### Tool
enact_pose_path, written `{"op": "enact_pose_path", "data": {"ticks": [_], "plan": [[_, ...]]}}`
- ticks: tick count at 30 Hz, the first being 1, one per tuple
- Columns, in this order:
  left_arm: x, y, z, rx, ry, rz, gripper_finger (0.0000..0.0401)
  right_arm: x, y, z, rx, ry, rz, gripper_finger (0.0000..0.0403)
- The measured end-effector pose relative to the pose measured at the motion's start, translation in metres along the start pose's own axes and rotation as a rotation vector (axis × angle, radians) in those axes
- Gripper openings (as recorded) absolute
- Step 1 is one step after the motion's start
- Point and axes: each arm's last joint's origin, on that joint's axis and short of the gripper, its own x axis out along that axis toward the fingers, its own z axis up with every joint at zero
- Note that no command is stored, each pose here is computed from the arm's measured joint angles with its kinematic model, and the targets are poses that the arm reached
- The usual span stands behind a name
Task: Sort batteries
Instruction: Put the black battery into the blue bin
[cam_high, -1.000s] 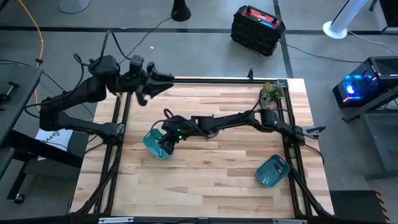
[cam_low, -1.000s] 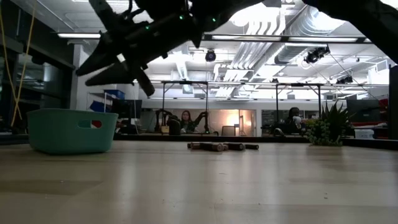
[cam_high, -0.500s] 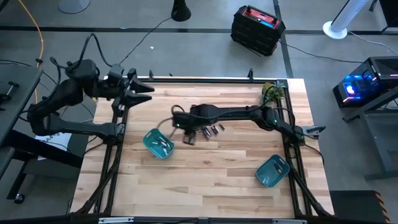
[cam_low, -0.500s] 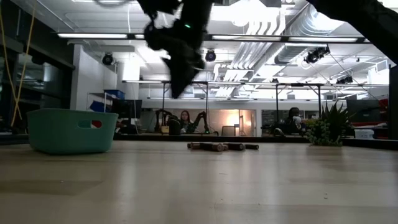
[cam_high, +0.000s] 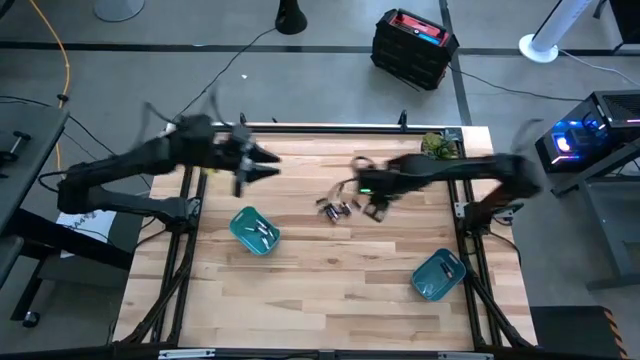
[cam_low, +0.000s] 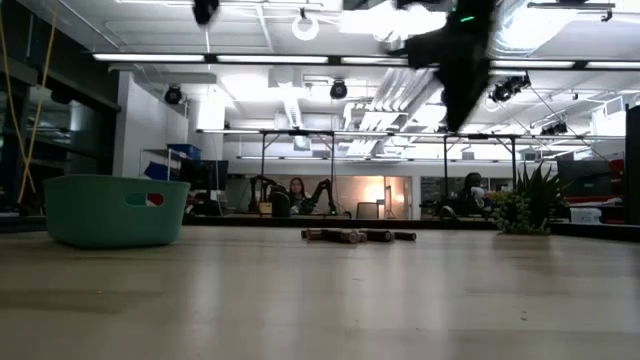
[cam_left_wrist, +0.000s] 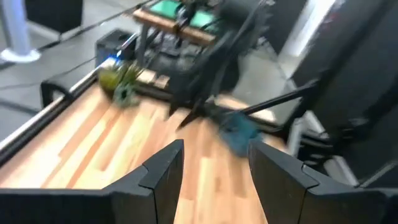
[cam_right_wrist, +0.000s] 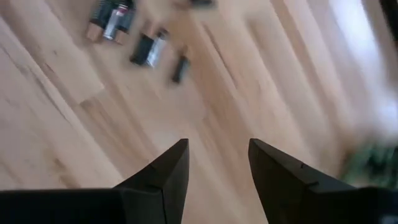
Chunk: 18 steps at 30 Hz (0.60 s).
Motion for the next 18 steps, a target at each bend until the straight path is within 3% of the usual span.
{"op": "enact_pose_path", "data": {"ticks": [5,8,13,18], "plan": [[0.077,0.035,-0.046,-0.06,0.184,0.095,0.0172,-0.02,-0.026,-0.065,0.378,-0.132,0.153,0.0161],[0.121,0.056,-0.074,-0.085,0.341,0.138,0.0172,-0.026,-0.031,-0.089,0.509,-0.222,0.258,0.0161],[0.174,0.08,-0.109,-0.142,0.507,0.136,0.0172,-0.027,-0.035,-0.107,0.58,-0.332,0.311,0.0161],[0.203,0.093,-0.141,-0.178,0.613,0.174,0.0172,-0.026,-0.036,-0.109,0.56,-0.36,0.285,0.0161]]}}
